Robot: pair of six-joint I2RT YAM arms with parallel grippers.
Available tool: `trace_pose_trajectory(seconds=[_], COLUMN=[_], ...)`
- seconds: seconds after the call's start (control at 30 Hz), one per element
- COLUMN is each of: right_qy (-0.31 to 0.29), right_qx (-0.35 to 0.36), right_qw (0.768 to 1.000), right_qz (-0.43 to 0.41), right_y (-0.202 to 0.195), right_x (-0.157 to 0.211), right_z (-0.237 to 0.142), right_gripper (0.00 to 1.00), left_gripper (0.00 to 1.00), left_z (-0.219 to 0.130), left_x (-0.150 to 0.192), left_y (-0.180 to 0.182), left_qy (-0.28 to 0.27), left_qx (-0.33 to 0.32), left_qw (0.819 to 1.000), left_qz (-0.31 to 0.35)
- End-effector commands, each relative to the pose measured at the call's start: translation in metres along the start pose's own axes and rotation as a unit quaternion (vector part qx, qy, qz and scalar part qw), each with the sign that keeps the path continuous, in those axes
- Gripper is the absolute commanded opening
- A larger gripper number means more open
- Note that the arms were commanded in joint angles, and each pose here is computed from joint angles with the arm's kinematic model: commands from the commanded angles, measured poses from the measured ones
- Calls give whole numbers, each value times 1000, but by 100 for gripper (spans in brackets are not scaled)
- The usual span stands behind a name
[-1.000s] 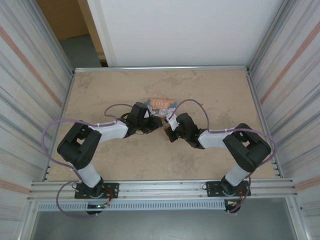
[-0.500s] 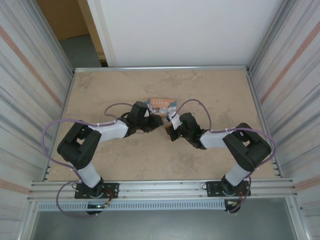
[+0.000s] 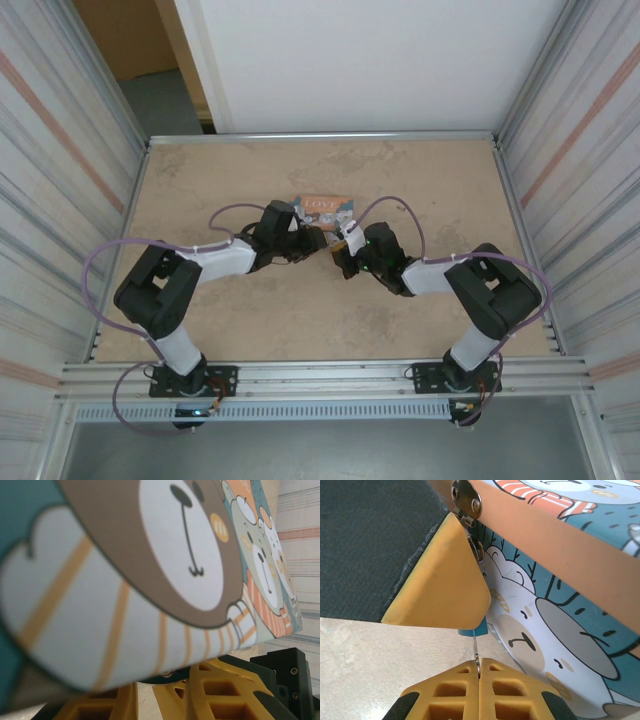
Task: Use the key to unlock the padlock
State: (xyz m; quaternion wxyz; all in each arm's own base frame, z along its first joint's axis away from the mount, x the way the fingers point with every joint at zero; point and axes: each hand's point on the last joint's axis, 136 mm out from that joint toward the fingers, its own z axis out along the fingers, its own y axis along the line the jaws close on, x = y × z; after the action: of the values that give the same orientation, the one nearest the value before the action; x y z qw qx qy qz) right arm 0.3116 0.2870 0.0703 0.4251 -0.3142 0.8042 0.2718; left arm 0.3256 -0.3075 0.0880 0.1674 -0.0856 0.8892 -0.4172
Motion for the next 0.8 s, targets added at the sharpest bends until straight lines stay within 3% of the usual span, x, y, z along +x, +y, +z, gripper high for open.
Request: trace_pose_trajectory(seconds=[0.0, 0.77], right_qy=[-63, -139], right_qx=[-33, -56], right_qw=[997, 988], right_qz=[-24, -36], right_y=[12, 18], right_x=[-39, -107], right_z=[3, 1], right_gripper=[0, 0], left_gripper=[13, 13], left_z=[-5, 15], left_x=[14, 31], left_y=[-36, -33], left_qy=[38, 75], left_qx=[53, 56], left_qw=[998, 996], left_qz=[17, 9])
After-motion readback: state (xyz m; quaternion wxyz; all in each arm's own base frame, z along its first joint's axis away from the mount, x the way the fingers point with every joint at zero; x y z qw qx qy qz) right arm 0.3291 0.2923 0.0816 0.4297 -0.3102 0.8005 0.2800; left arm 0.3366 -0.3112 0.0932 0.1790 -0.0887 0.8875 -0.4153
